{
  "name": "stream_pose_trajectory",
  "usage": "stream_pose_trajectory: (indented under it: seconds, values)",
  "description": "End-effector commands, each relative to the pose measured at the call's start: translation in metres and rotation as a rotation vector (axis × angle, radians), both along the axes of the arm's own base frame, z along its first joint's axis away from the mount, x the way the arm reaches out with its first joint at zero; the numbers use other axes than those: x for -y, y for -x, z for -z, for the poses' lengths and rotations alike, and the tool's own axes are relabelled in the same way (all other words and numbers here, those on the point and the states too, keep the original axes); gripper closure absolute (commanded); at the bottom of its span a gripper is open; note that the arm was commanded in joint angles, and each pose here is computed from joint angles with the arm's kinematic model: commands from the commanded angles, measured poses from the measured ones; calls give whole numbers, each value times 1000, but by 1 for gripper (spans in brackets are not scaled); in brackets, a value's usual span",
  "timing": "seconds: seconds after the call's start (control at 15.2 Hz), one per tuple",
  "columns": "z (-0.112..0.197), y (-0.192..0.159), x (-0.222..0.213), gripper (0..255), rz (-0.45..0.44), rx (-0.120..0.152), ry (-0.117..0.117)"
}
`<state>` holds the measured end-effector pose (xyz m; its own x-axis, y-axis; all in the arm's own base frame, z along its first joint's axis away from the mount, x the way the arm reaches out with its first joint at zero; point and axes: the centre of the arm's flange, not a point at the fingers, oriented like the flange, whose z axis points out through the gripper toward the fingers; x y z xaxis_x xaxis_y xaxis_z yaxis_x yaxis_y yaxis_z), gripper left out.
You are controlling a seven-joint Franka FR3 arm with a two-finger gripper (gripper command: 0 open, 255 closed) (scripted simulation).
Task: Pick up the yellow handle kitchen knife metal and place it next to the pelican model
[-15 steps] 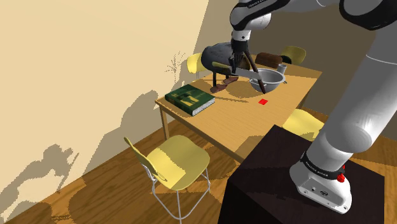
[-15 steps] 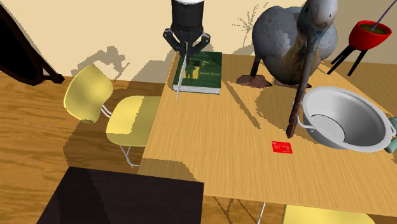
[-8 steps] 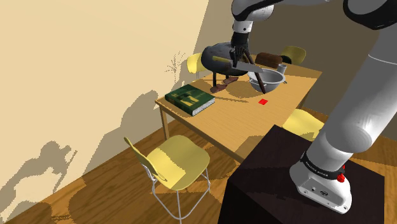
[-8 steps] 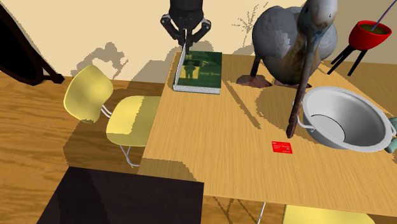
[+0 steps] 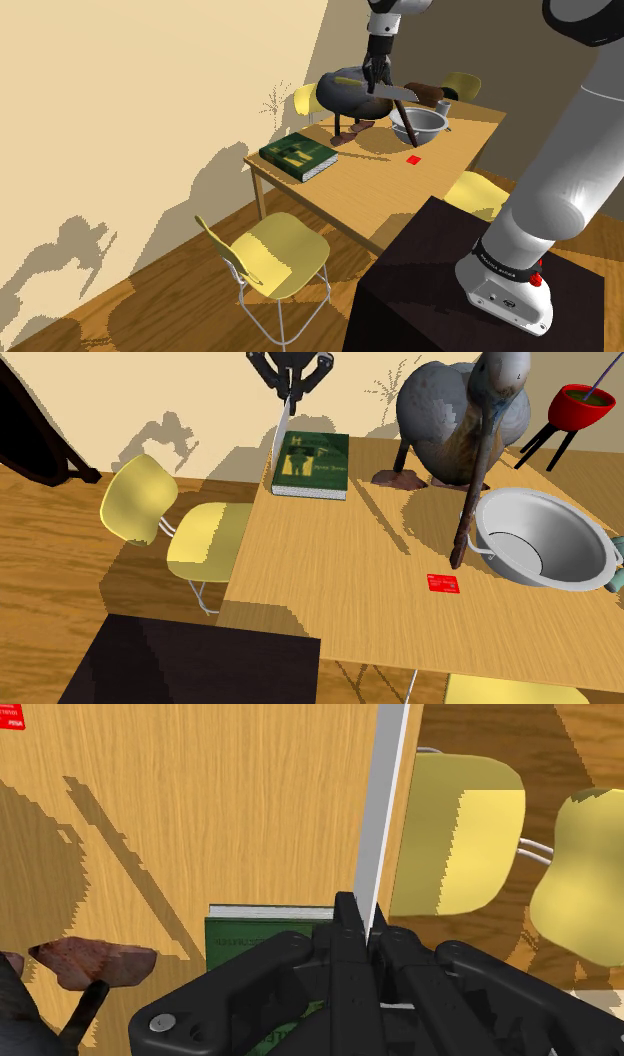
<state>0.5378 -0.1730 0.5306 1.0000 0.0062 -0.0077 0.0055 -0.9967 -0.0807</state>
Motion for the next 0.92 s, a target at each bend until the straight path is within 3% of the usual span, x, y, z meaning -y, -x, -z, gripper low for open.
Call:
stream_pose_trajectory:
  seconds: [0.0,0.86]
  values:
    - [-10,0,0,255,0,0,0]
    - [-79,0,0,255,0,0,0]
